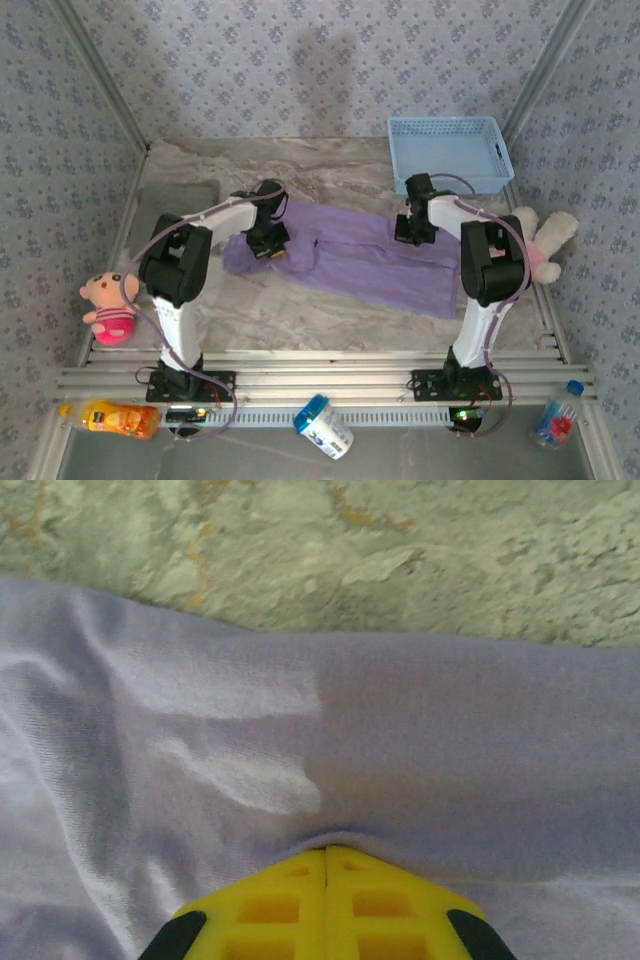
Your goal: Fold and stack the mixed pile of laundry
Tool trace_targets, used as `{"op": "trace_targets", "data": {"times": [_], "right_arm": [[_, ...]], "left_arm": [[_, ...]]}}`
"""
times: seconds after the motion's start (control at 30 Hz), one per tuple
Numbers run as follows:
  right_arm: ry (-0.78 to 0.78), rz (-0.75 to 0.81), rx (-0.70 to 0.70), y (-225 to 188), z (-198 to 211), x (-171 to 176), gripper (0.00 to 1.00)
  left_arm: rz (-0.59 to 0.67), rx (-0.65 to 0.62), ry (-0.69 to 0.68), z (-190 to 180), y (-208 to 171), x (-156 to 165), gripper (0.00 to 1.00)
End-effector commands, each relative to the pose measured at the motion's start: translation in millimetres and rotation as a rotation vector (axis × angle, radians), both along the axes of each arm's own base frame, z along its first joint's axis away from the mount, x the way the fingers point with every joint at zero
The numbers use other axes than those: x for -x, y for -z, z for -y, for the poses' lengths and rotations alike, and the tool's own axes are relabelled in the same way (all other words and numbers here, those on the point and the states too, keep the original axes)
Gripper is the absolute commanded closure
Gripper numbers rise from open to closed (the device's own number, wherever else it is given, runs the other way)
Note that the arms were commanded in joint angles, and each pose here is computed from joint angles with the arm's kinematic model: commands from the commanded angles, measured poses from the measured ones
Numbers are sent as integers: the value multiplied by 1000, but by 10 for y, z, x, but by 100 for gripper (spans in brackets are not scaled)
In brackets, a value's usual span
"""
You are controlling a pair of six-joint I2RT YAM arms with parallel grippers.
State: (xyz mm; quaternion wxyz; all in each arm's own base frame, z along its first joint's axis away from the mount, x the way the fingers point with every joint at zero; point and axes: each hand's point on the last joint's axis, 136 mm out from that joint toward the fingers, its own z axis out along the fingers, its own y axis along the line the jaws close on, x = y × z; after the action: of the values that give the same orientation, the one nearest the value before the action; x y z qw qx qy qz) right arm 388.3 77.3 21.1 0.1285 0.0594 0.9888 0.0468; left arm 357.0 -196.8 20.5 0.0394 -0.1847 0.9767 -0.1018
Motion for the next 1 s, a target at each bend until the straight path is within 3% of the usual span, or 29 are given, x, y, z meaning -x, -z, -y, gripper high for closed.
{"op": "trace_targets", "data": {"times": [0.0, 0.23, 0.5, 0.57, 0.67, 0.73, 0.83, 0.97], "right_arm": [[33, -130, 35, 197, 8, 518, 100], [32, -170, 42, 155, -180, 989, 100], [-70, -151, -39, -114, -860, 1044, 100], [-99, -131, -51, -251, -972, 981, 100], [-127, -107, -71, -439, -1028, 900, 100], [-136, -44, -79, -641, -1036, 713, 99], [-132, 4, -84, -736, -963, 540, 98], [-105, 12, -99, -675, -831, 358, 98]], "left_arm": [[-49, -107, -23, -147, 494, -146, 100], [7, -73, 23, 115, 508, -930, 100], [149, 60, 130, 642, 154, -1749, 99], [178, 116, 140, 736, 12, -1843, 90], [212, 181, 145, 798, -253, -1889, 60], [241, 187, 162, 789, -485, -1877, 48], [277, 173, 199, 742, -801, -1805, 41], [292, 113, 244, 645, -1069, -1610, 40]]}}
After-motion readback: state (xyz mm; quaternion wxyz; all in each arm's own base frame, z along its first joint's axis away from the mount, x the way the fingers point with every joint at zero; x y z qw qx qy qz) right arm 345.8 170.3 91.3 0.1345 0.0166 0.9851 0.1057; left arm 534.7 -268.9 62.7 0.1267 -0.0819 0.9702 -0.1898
